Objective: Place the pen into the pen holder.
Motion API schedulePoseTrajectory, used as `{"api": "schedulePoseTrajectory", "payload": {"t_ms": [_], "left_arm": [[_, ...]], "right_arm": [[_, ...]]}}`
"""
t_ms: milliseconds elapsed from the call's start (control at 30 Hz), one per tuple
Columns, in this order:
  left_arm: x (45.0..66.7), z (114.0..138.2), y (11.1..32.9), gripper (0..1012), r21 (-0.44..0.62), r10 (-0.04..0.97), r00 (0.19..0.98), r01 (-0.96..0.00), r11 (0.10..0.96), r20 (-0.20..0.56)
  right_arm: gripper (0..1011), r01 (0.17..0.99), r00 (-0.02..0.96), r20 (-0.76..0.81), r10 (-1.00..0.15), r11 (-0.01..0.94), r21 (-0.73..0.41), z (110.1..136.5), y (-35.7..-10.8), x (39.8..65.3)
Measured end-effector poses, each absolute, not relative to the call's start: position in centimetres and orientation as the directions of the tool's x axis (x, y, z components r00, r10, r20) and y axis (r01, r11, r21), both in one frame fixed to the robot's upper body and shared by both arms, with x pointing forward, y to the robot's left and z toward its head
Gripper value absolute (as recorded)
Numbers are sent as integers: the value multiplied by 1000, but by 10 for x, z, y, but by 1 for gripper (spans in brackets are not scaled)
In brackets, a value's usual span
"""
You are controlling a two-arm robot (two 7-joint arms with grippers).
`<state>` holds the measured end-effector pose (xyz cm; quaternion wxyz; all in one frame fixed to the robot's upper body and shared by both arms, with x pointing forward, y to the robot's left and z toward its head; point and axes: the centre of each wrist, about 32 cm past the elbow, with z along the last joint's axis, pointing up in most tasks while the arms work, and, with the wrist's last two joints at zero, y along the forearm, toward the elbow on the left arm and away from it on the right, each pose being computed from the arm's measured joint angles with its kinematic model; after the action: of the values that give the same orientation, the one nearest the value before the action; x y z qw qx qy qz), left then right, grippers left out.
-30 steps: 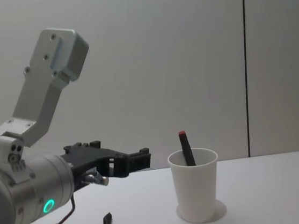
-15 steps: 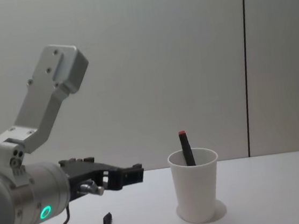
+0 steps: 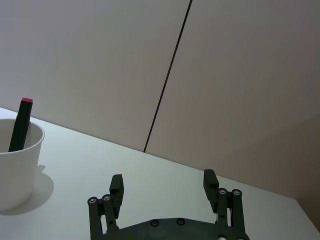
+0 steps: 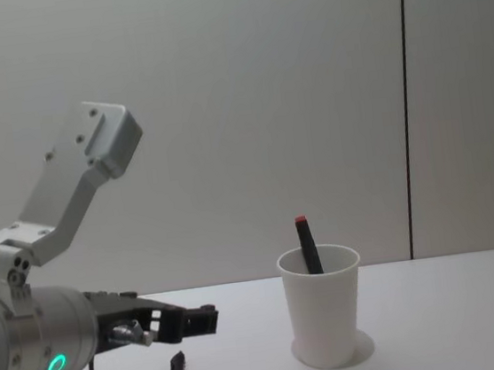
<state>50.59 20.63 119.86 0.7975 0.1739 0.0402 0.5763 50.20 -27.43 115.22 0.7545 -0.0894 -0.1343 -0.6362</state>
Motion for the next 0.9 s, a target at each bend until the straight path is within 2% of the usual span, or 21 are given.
{"api": "schedulePoseTrajectory", "payload": {"t_ms": [900], "left_arm": [[526,1177,209,1000,397,950,307,-879,265,45]], "right_arm": [[1001,984,154,316,-936,175,36,1152,-274,502]]}}
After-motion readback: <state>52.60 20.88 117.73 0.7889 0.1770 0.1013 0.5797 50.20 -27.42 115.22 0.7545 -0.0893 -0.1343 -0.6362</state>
